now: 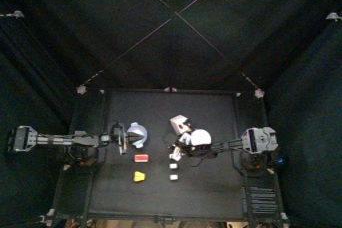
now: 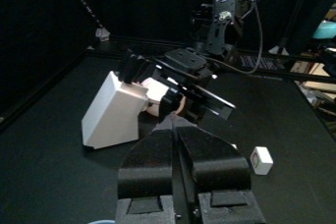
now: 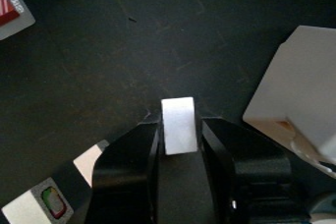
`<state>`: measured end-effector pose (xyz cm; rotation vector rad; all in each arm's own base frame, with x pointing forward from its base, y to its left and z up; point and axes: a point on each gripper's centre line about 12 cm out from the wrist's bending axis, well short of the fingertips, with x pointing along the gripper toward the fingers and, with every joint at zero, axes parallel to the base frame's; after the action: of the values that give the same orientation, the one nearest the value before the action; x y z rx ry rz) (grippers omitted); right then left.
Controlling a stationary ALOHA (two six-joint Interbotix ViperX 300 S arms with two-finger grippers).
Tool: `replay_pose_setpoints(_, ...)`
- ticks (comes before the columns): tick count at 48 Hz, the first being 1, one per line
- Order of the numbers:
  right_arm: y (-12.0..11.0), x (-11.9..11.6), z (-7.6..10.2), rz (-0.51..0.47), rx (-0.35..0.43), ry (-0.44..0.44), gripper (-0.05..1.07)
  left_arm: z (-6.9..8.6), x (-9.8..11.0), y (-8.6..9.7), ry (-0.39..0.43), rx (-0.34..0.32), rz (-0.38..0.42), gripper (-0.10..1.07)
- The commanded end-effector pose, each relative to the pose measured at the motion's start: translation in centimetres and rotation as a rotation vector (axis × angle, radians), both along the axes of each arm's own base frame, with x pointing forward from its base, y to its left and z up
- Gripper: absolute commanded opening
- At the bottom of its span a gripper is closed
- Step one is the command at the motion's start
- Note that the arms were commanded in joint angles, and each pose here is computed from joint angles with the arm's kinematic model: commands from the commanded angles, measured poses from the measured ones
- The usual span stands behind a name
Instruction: Put sushi piece in pot
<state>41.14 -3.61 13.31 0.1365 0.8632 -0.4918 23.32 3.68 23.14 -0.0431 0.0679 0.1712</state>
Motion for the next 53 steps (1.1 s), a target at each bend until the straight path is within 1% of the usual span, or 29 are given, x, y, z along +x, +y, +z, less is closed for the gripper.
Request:
replay_pose_setpoints(1,0.0,0.4,2.8,-0.009,0.01,-0.075,0.58,0.5,0.2,0.1,-0.021,0.002,0.003,0.35)
replay_pose_setpoints(12,1.3,-0.8,5.1,-0.029,0.03,-0.107,0.58,0.5,0.2,0.1,-0.021,0.002,0.004,0.35)
replay_pose_setpoints(20,2.8,-2.7,6.7,-0.035,0.016,-0.101,0.58,0.5,0.1,0.1,-0.02,0.002,0.004,0.35)
replay_pose_setpoints(24,3.5,-3.8,7.1,-0.044,0.013,-0.095,0.58,0.5,0.2,0.1,-0.02,0.002,0.003,0.35)
replay_pose_setpoints(30,4.0,-5.5,7.4,-0.08,0.018,-0.101,0.58,0.5,0.1,0.1,-0.02,0.002,0.004,0.35)
replay_pose_setpoints(34,4.1,-6.8,7.6,-0.115,0.028,-0.12,0.58,0.5,0.2,0.1,-0.02,0.002,0.003,0.35)
replay_pose_setpoints(40,4.2,-8.5,7.7,-0.138,0.034,-0.158,0.58,0.5,0.1,0.1,-0.02,0.002,0.004,0.35)
replay_pose_setpoints(50,3.0,-11.5,7.1,-0.249,0.065,-0.207,0.58,0.4,0.1,0.1,-0.017,0.001,0.004,0.35)
replay_pose_setpoints(53,2.8,-12.3,6.8,-0.267,0.071,-0.217,0.58,0.4,0.1,0.1,-0.017,0.001,0.006,0.35)
